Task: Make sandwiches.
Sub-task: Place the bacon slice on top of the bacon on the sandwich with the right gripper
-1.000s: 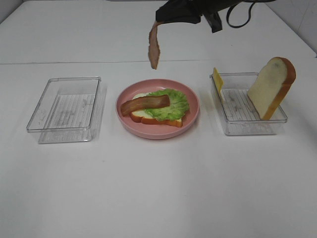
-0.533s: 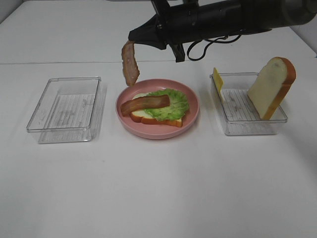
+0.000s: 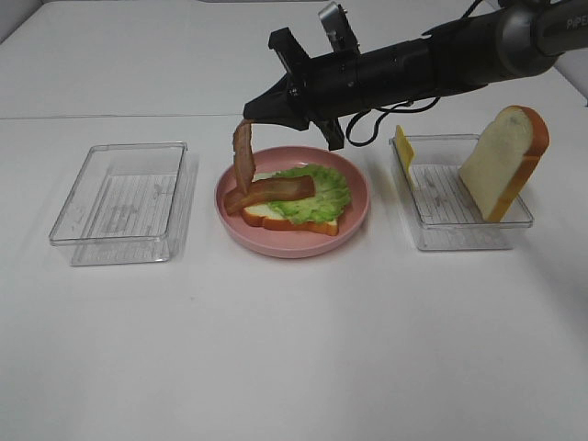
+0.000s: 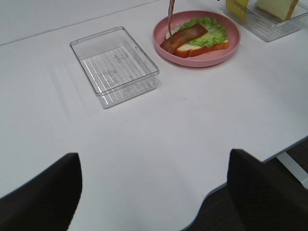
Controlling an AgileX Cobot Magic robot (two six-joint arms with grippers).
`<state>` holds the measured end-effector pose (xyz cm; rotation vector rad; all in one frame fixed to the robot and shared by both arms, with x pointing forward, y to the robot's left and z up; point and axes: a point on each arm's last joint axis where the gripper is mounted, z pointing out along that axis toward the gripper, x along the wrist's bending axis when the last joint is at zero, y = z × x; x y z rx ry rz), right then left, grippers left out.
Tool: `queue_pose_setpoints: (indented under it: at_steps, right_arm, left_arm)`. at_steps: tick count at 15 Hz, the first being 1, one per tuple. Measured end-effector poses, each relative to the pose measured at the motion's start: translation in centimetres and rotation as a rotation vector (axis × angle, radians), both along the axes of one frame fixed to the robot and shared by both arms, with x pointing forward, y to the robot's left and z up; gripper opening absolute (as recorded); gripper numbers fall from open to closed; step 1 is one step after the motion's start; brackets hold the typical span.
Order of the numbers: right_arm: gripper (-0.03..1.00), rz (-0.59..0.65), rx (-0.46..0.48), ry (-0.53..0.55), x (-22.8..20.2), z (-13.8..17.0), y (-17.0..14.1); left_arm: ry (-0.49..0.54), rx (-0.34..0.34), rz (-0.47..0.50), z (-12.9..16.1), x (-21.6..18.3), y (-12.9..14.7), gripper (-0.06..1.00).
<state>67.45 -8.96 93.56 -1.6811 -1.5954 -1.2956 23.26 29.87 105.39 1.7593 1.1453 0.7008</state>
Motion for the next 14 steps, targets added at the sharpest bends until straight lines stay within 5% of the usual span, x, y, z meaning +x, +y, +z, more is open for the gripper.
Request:
queue_pose_setpoints:
  at_steps: [9, 14]
  right_arm:
    - [0.0, -0.026, -0.462, 0.022, -1.1, 1.7, -2.9]
    - [0.07, -0.019, -0.516, 0.059, -1.3, 1.2, -3.3]
  left_arm:
    - [0.0, 0.0, 0.0, 0.0, 0.0, 0.0, 0.78]
    - [0.0, 0.0, 0.0, 0.0, 0.0, 0.0, 0.78]
